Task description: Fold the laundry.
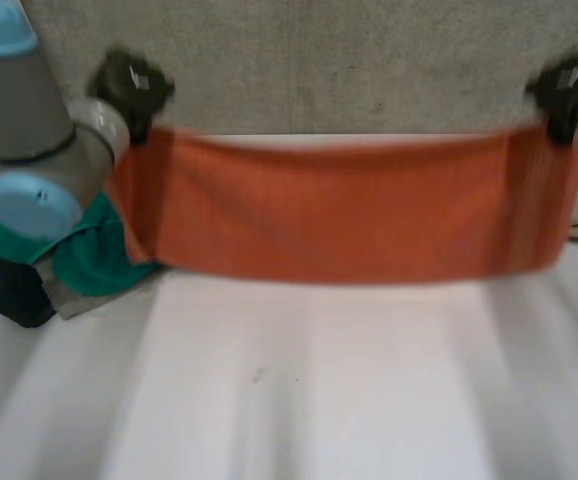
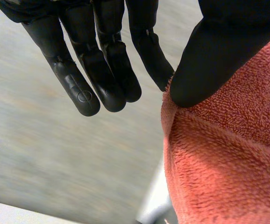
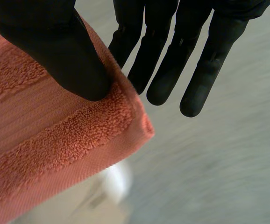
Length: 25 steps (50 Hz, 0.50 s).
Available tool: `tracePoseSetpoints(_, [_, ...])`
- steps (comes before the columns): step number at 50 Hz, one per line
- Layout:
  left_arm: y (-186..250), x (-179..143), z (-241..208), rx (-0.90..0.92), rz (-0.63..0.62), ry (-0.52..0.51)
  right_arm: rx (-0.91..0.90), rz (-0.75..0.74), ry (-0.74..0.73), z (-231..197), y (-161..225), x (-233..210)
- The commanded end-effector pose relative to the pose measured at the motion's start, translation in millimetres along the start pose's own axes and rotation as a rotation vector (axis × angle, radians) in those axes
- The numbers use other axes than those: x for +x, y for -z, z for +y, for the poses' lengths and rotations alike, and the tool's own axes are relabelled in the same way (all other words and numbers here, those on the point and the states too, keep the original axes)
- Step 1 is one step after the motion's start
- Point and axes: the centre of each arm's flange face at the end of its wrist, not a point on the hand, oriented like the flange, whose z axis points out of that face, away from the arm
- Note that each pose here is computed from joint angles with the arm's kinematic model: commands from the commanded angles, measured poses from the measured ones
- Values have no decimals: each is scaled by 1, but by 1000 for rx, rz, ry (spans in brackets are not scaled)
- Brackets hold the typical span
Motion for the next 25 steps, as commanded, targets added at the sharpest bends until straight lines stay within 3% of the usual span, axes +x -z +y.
tracePoseSetpoints(1, [-9,-115,-90,473,-439,229,438,357,-242,-81,-16,67])
tracePoseSetpoints(4, [-6,-127,-98,529,-471,284,525,383,-272,-96,-12,69])
tracePoseSetpoints(13, [-19,-120,-66,463,-435,326,455,297,-259,-81,-15,40])
tracePoseSetpoints(20, [-35,-81,-2,302,-341,346,320,136,-256,-43,-21,-4])
tracePoseSetpoints(25, [-30,-23,42,194,-181,357,166,-36,-261,7,-18,-57])
